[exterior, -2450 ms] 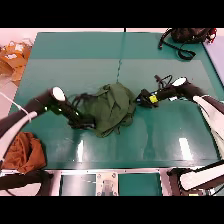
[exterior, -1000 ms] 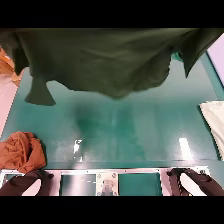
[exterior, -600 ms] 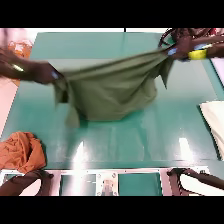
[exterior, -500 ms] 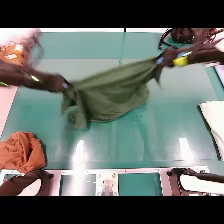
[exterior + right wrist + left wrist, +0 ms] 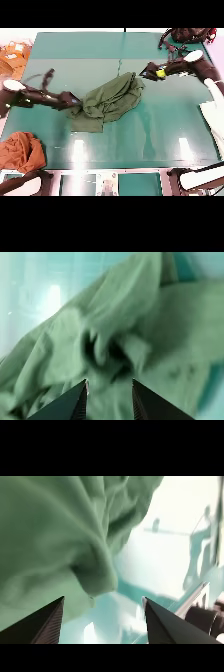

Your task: Fold the shirts.

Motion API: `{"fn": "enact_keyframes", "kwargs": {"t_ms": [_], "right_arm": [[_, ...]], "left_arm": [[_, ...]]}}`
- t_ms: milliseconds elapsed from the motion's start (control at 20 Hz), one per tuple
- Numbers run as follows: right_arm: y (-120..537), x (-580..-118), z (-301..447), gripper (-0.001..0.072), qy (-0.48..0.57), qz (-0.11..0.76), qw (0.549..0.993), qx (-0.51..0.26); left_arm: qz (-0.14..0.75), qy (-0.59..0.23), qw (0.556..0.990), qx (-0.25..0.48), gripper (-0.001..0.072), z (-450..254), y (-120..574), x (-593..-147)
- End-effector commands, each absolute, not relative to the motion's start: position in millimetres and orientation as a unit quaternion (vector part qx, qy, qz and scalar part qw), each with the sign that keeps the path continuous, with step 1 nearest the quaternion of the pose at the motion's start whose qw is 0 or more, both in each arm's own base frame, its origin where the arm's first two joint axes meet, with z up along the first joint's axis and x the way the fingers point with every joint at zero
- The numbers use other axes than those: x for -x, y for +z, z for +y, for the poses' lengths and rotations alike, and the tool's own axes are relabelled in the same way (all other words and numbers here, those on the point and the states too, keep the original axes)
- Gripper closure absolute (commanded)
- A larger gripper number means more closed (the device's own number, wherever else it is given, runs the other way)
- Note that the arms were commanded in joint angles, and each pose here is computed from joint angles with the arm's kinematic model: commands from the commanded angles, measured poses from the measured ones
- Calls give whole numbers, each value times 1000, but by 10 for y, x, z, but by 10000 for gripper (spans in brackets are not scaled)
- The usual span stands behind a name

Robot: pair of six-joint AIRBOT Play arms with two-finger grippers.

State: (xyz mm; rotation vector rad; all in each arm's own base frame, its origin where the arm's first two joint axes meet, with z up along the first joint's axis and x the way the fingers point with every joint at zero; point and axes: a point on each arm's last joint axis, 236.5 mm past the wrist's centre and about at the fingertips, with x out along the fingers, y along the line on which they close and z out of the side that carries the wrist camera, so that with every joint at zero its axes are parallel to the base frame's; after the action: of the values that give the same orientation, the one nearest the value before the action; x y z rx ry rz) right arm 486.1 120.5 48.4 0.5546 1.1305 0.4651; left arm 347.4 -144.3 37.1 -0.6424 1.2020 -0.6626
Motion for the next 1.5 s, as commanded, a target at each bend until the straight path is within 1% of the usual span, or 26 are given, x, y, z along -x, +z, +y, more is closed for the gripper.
{"fn": "enact_keyframes", "kwargs": {"t_ms": [0, 50, 150, 200, 350, 450, 600, 700, 850, 950, 1000, 1050, 1100, 1200, 1300, 1450], "right_arm": [[691, -4440, 765, 347, 161, 551, 780, -247], [645, -4260, 731, 311, 143, 561, 778, -245], [422, -3864, 888, 309, 131, 586, 755, -263], [218, -3655, 1027, 309, 122, 602, 741, -272], [-430, -3124, 1626, 308, 121, 636, 703, -294], [-709, -2908, 2117, 281, 131, 634, 689, -325], [-945, -2761, 2720, 281, 147, 628, 692, -324], [-1051, -2832, 2964, 280, 144, 617, 699, -332], [-1127, -2954, 3148, 283, 141, 624, 687, -346], [-1102, -3067, 3160, 357, 144, 615, 694, -346], [-1070, -3144, 3134, 451, 148, 607, 702, -343], [-1040, -3222, 3091, 579, 154, 599, 709, -339], [-1007, -3258, 3052, 685, 162, 598, 710, -334], [-894, -3253, 2947, 684, 186, 607, 701, -326], [-646, -3201, 2805, 684, 223, 610, 692, -314], [-194, -3205, 2297, 684, 230, 596, 712, -290]], "left_arm": [[512, -286, 752, 302, 145, -936, 724, -3689], [508, -270, 760, 301, 145, -789, 723, -3730], [521, -239, 769, 284, 145, -560, 582, -3716], [534, -219, 774, 261, 145, -445, 470, -3692], [564, -177, 780, 207, 146, -189, 247, -3615], [565, -158, 784, 203, 146, -112, 209, -3640], [562, -154, 787, 201, 145, -93, 204, -3659], [563, -153, 787, 200, 145, -85, 199, -3656], [565, -152, 787, 199, 145, -82, 194, -3648], [566, -153, 786, 198, 145, -81, 190, -3640], [565, -152, 786, 198, 145, -79, 191, -3645], [564, -151, 787, 198, 146, -76, 191, -3650], [565, -151, 787, 198, 146, -76, 190, -3650], [569, -151, 783, 201, 146, -85, 153, -3623], [577, -149, 776, 207, 146, -102, 56, -3564], [590, -142, 765, 218, 146, -132, -134, -3458]]}}
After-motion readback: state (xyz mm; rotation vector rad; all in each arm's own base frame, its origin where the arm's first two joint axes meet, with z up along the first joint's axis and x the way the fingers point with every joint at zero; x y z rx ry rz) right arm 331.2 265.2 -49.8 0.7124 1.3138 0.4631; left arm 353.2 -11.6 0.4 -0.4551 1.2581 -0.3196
